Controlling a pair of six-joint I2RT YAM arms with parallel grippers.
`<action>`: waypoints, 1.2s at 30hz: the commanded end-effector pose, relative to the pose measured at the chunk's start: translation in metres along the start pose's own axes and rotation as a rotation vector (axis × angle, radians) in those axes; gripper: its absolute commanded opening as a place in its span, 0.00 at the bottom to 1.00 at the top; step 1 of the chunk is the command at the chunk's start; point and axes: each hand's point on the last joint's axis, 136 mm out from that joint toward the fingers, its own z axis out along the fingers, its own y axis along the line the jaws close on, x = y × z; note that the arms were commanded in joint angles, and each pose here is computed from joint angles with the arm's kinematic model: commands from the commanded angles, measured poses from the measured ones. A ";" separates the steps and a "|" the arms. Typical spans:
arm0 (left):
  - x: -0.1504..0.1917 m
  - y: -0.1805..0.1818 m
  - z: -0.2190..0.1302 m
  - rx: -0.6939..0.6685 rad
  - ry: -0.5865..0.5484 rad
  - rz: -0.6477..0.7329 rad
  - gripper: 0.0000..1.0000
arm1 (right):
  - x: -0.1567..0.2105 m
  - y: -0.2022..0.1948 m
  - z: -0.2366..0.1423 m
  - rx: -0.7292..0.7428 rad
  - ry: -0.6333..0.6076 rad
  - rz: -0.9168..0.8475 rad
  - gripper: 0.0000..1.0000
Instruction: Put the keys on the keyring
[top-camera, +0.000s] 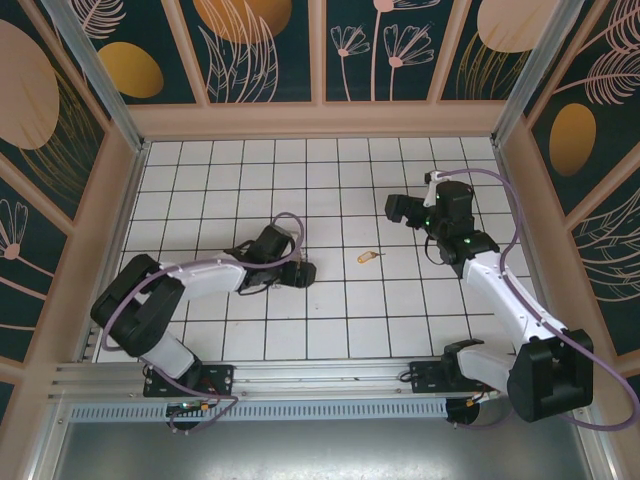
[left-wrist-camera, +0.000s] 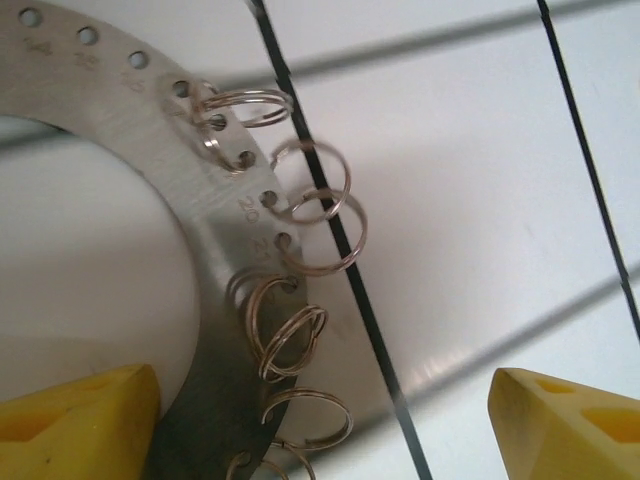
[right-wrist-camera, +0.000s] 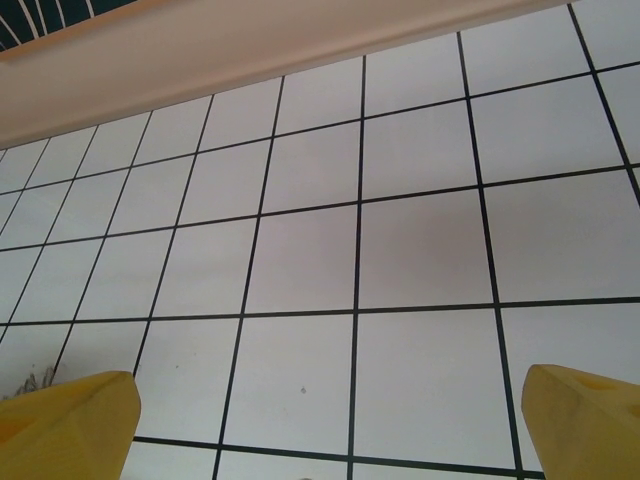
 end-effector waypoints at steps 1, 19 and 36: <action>0.036 -0.014 -0.015 0.075 0.098 -0.046 0.84 | 0.003 0.005 0.003 -0.033 0.023 -0.017 0.97; -0.073 0.014 -0.078 0.131 -0.292 -0.247 0.67 | 0.119 0.124 0.068 -0.266 0.374 -0.314 0.60; -0.064 0.073 -0.086 0.057 -0.309 -0.316 0.61 | 0.207 0.190 0.089 -0.521 0.611 -0.481 0.37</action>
